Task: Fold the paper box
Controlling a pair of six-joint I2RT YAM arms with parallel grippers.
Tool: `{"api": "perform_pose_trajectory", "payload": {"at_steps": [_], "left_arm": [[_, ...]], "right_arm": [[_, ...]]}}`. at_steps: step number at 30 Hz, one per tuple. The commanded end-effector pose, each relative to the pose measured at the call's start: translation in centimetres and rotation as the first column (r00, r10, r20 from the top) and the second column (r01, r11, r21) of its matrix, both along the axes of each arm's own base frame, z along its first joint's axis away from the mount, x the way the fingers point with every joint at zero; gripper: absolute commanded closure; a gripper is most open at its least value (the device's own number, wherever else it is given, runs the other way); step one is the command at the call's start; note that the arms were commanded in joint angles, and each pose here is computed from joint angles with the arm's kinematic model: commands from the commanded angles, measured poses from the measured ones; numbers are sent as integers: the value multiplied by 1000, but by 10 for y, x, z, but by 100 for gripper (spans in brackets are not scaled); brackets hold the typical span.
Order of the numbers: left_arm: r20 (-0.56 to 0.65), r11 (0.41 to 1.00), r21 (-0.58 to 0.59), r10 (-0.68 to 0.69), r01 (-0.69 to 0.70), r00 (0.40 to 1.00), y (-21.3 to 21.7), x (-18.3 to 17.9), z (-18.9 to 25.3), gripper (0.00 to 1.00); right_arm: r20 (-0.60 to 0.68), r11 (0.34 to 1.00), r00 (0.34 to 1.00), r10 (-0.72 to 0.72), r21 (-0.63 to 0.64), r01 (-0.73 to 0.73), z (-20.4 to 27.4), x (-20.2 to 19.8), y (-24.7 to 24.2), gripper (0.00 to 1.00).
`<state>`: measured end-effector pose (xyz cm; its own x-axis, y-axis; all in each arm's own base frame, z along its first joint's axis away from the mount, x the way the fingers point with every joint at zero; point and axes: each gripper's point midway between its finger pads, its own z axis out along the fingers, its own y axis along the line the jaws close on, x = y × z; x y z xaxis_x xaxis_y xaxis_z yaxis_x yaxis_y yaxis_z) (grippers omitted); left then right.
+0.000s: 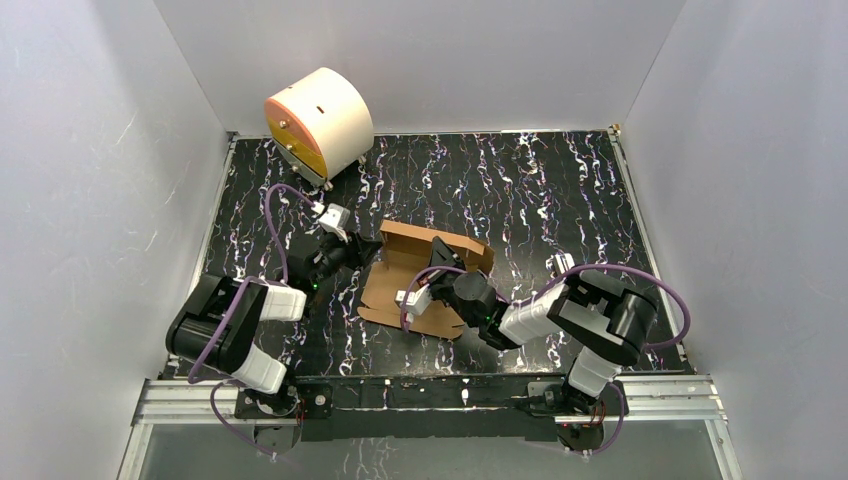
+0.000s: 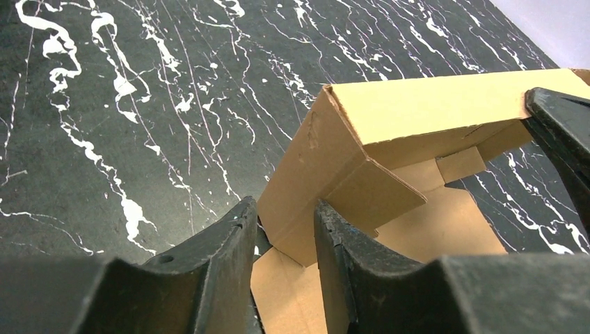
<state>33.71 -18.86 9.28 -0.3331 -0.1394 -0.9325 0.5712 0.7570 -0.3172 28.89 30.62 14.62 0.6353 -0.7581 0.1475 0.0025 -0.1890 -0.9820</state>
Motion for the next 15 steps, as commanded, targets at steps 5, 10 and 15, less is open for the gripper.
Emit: {"api": "perform_pose_trajectory", "payload": {"at_steps": [5, 10, 15], "left_arm": [[160, 991, 25, -131, 129, 978, -19, -5, 24, 63], [161, 992, 38, -123, 118, 979, -19, 0, 21, 63], [160, 997, 39, -66, 60, 985, -13, 13, 20, 67]], "right_arm": [[-55, 997, 995, 81, 10, -81, -3, -8, 19, 100], [-61, 996, 994, 86, 9, -85, -4, -8, 20, 100], [-72, 996, 993, 91, 9, -90, -5, -9, 20, 100]]}}
